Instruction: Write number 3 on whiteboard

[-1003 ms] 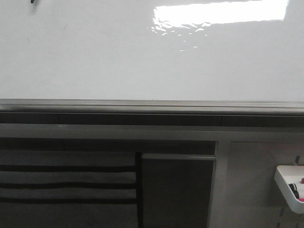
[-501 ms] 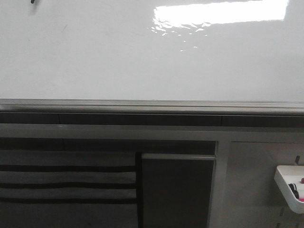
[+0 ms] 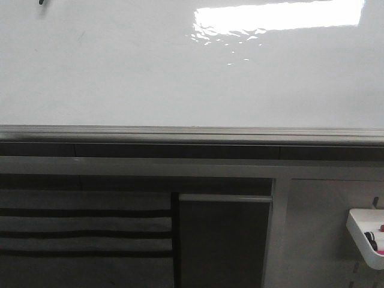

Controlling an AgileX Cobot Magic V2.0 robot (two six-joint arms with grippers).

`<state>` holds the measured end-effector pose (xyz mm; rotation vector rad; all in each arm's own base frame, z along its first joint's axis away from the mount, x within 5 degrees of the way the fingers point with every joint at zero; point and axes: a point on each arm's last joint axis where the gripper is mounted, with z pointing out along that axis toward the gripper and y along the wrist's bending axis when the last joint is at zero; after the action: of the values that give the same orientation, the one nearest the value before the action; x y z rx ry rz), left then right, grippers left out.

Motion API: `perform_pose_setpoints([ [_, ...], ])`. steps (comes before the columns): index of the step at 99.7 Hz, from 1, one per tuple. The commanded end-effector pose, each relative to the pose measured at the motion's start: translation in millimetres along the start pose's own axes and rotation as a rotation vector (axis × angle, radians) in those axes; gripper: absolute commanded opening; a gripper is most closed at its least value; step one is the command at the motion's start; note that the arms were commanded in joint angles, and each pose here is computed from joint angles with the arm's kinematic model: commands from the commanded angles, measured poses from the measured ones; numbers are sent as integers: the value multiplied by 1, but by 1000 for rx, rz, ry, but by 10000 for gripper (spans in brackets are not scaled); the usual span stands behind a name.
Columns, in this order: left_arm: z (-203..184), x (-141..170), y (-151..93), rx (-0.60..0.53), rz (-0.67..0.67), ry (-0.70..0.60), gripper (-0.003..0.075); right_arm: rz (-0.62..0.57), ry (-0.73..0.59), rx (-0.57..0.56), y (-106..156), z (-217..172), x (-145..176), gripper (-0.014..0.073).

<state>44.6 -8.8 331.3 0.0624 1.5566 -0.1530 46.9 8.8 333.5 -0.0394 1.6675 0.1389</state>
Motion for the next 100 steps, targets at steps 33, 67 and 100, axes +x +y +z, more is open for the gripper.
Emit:
perform_pose_setpoints([
  [33,1,-13,1,-17,40,-70,84,-6,-119,14,0,-2,-20,169],
  [67,2,-11,2,-27,68,-68,545,-6,-147,16,-1,-2,-22,468],
  [100,2,-14,2,-29,69,-92,494,-1,-150,14,0,-2,-22,468],
])
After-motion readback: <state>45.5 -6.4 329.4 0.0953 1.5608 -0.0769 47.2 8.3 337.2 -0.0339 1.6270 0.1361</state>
